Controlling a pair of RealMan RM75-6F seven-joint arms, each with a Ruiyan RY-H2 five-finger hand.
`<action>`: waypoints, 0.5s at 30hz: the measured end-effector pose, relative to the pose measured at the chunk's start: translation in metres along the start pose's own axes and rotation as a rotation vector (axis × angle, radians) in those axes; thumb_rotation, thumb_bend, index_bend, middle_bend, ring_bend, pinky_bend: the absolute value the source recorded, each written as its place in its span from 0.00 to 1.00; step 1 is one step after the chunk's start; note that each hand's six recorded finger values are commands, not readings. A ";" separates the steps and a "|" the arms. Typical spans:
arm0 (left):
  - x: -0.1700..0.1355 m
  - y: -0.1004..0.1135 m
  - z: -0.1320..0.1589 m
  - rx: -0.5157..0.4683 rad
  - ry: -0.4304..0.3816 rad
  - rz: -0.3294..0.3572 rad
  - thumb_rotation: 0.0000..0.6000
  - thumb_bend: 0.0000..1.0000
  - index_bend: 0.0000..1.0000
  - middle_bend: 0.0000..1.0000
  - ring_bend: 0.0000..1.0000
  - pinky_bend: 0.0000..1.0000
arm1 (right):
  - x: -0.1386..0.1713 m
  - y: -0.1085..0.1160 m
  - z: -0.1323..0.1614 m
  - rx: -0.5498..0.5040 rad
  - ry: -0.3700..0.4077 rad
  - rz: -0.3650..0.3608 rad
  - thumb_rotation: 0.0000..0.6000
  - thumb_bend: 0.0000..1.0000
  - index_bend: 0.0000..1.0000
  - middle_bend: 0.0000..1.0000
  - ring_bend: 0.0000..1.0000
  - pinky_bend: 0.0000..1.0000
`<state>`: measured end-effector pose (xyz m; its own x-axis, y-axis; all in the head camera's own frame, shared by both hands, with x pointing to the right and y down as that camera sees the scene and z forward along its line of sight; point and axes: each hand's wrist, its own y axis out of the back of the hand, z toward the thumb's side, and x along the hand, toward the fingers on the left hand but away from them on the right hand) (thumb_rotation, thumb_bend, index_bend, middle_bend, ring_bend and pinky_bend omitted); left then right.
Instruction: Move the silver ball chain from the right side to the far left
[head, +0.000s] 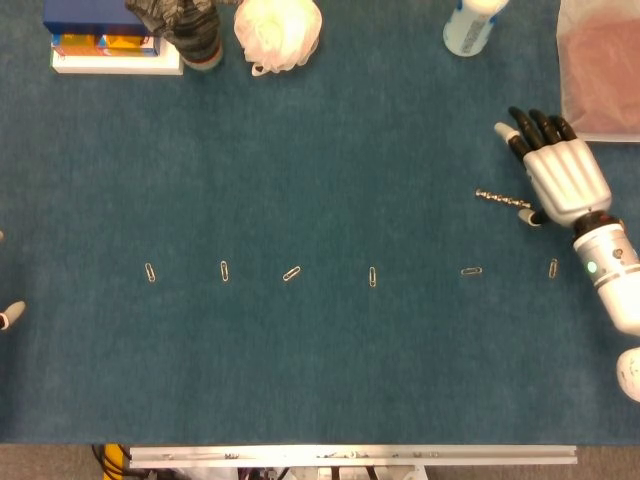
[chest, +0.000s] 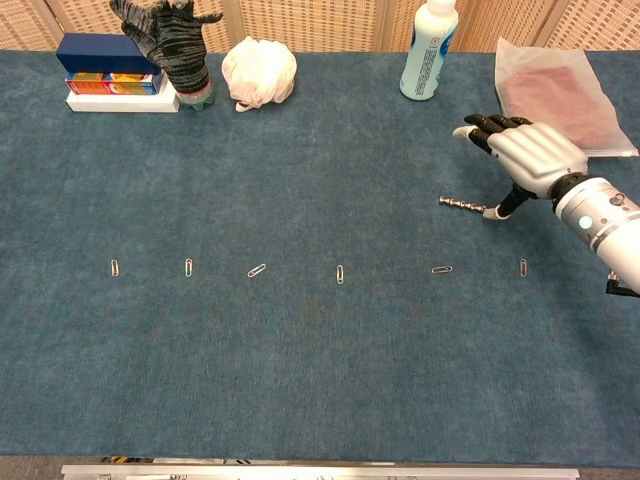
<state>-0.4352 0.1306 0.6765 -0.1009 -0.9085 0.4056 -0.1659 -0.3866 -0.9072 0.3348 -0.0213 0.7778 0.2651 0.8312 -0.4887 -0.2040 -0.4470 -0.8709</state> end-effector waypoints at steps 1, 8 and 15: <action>0.000 0.000 0.000 0.000 0.001 0.000 1.00 0.02 0.27 0.27 0.29 0.39 | -0.001 -0.001 -0.001 0.001 -0.003 0.004 1.00 0.00 0.12 0.01 0.00 0.12; -0.002 -0.001 -0.001 -0.002 0.007 -0.002 1.00 0.02 0.27 0.27 0.29 0.39 | -0.009 -0.004 -0.007 0.018 -0.026 0.008 1.00 0.00 0.12 0.01 0.00 0.12; -0.002 -0.002 -0.003 -0.004 0.012 -0.002 1.00 0.02 0.28 0.27 0.29 0.39 | -0.022 -0.003 -0.019 0.031 -0.074 -0.010 1.00 0.00 0.12 0.01 0.00 0.12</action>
<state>-0.4374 0.1333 0.6775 -0.1122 -0.9058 0.4086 -0.1705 -0.3876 -0.9059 0.3473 -0.0444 0.7903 0.1969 0.8583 -0.4739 -0.2315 -0.4290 -0.8731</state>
